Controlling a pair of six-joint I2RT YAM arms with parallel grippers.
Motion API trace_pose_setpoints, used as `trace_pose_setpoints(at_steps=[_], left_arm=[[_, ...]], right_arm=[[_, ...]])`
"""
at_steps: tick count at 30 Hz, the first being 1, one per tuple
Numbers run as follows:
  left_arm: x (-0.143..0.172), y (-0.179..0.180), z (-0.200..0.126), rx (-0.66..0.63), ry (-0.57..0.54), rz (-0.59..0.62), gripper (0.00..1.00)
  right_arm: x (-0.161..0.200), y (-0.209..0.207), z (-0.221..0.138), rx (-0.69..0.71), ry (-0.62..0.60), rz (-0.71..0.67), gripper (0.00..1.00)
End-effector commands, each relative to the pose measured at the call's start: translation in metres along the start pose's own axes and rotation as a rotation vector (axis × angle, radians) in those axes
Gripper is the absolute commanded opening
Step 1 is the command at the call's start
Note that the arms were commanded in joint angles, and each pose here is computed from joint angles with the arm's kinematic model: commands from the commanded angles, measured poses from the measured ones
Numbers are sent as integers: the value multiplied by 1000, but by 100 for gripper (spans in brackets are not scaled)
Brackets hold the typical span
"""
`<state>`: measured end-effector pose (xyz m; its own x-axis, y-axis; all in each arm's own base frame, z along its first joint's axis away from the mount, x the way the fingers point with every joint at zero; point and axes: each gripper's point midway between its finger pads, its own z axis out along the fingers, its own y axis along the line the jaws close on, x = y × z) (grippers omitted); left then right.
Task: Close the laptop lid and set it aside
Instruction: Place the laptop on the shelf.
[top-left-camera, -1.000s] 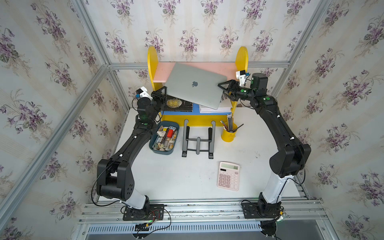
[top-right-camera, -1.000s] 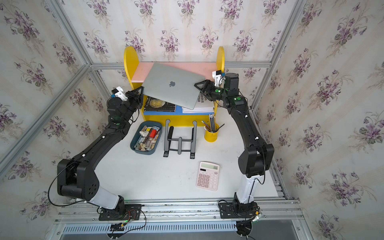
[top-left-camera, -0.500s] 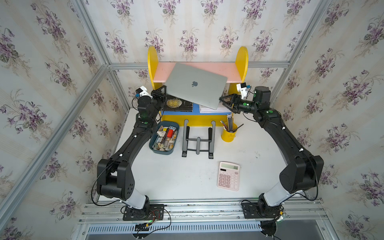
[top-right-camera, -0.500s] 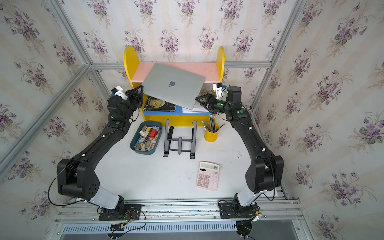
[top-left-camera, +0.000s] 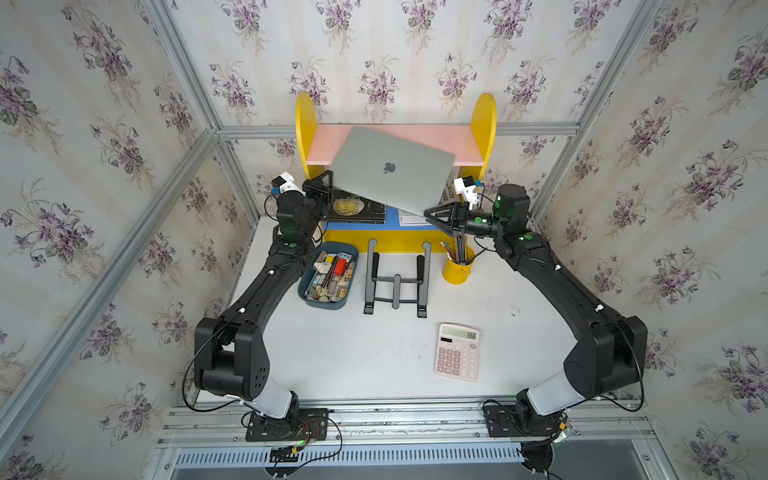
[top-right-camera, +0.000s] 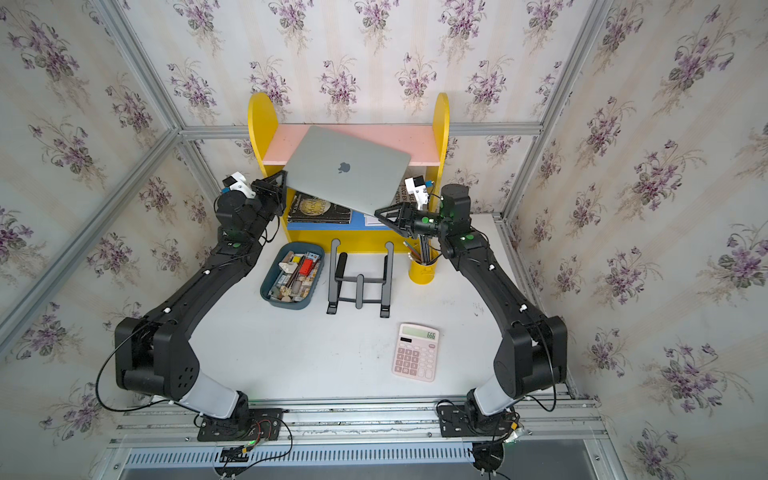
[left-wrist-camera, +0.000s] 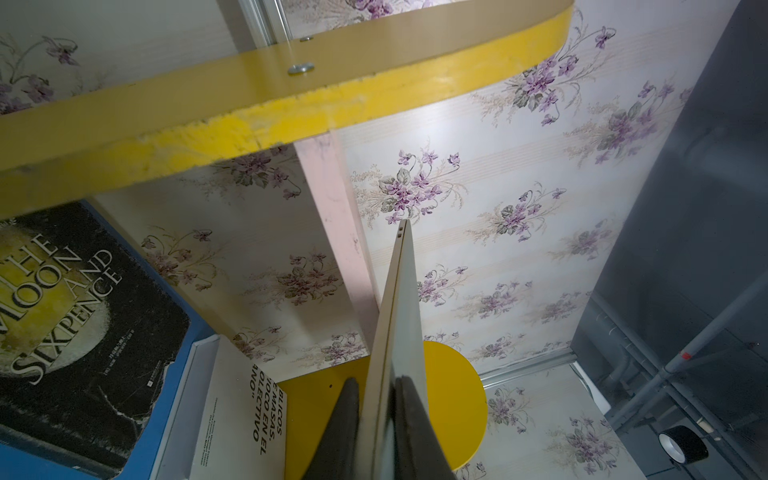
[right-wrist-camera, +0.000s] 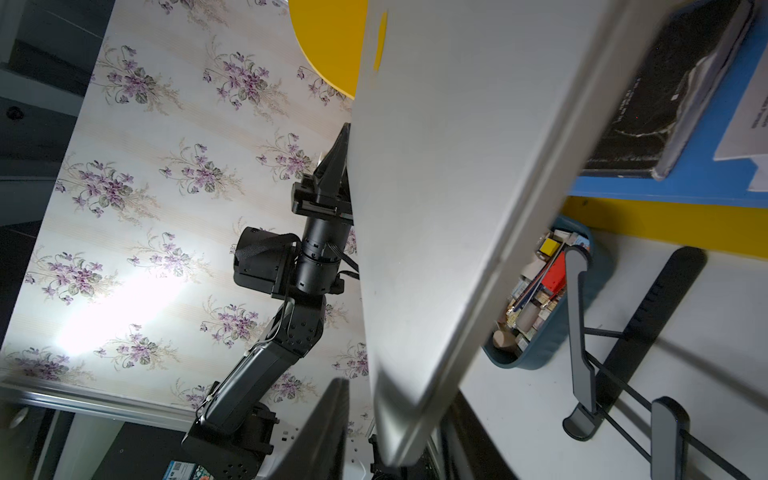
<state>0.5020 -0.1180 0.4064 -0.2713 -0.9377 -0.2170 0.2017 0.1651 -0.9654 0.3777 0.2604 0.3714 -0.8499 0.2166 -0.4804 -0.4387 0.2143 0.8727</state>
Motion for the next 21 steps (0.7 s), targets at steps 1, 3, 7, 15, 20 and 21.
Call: trace_pose_setpoints(at_steps=[1,3,7,15,20,21], left_arm=[[0,28,1,-108,-12,-2,0],[0,27,1,-106,-12,-1,0],[0,24,0,-93,-12,5,0],[2,26,1,-74,13,-4,0],[4,25,2,-60,45,-7,0],[4,24,2,-57,52,-4,0]], right_arm=[[-4,15,-2,-37,-8,-33,31],[-6,19,-2,-39,-10,-37,25],[-12,23,-1,-35,-12,-47,8],[-34,25,-1,-14,-33,-56,6],[-54,23,-4,-6,-59,-52,8],[-59,23,-5,-6,-65,-51,8]])
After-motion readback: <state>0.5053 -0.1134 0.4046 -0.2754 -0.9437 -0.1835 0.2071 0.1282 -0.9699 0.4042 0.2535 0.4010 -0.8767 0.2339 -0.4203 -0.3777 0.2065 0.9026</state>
